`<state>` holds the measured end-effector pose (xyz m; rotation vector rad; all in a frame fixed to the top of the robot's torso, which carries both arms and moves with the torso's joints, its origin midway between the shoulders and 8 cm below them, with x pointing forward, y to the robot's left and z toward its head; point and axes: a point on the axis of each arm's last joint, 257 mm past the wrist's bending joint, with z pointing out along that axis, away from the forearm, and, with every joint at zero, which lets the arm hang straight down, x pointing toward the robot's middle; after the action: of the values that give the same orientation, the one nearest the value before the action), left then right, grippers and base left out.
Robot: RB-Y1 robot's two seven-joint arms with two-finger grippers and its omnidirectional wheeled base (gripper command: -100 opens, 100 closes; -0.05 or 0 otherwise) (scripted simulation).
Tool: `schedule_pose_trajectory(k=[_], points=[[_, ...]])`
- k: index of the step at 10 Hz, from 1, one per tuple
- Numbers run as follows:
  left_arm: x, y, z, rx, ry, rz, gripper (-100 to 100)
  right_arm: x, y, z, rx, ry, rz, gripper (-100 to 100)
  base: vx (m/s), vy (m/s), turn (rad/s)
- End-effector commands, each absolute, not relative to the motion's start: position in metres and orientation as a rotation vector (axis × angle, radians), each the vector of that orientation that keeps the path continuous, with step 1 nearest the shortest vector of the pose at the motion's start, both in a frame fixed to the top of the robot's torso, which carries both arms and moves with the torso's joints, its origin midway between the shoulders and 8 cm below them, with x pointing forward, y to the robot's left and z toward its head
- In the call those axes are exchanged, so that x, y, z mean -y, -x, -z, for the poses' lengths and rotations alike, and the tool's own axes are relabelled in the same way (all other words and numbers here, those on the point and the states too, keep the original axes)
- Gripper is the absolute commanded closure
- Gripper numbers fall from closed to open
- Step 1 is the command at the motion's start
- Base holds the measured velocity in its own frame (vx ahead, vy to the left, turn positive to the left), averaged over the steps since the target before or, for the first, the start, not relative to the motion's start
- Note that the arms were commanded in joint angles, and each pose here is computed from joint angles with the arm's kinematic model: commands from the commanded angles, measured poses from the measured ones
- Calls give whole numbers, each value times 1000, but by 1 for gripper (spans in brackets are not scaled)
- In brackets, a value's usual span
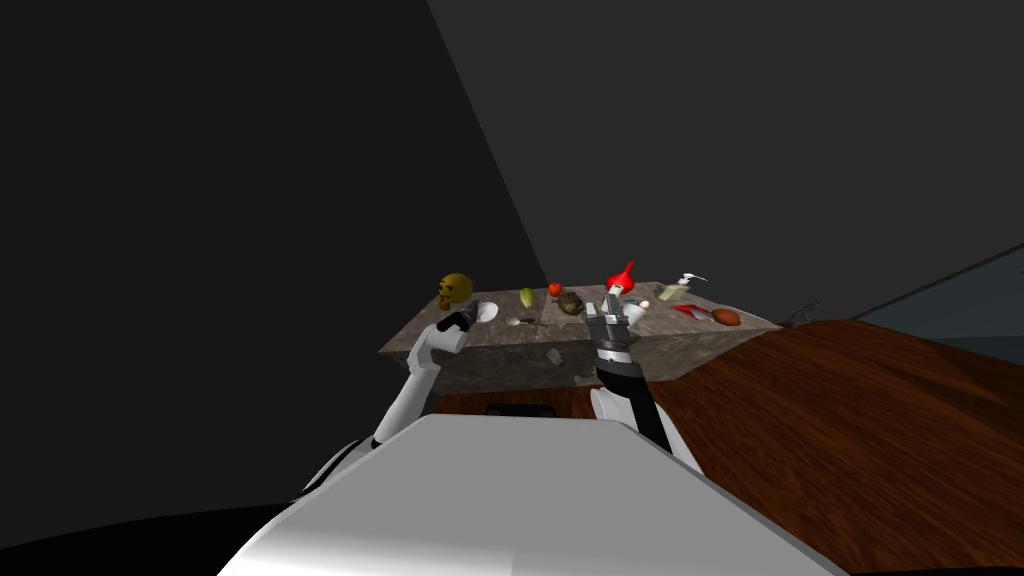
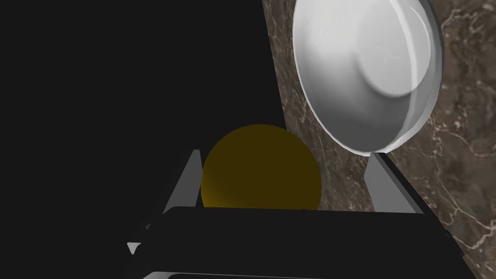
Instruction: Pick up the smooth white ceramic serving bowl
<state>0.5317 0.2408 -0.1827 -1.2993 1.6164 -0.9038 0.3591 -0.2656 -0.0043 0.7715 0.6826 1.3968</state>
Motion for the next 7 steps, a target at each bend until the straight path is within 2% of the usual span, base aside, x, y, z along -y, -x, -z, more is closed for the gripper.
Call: schedule_pose_trajectory(k=[1, 7], points=[[-242, -533, 192, -1653, 1326, 869, -100, 266, -359, 4, -683, -772, -1397, 0, 8, 9, -80], [-248, -529, 220, -1768, 1417, 736, -100, 266, -359, 4, -683, -772, -1397, 0, 15, 18, -72]])
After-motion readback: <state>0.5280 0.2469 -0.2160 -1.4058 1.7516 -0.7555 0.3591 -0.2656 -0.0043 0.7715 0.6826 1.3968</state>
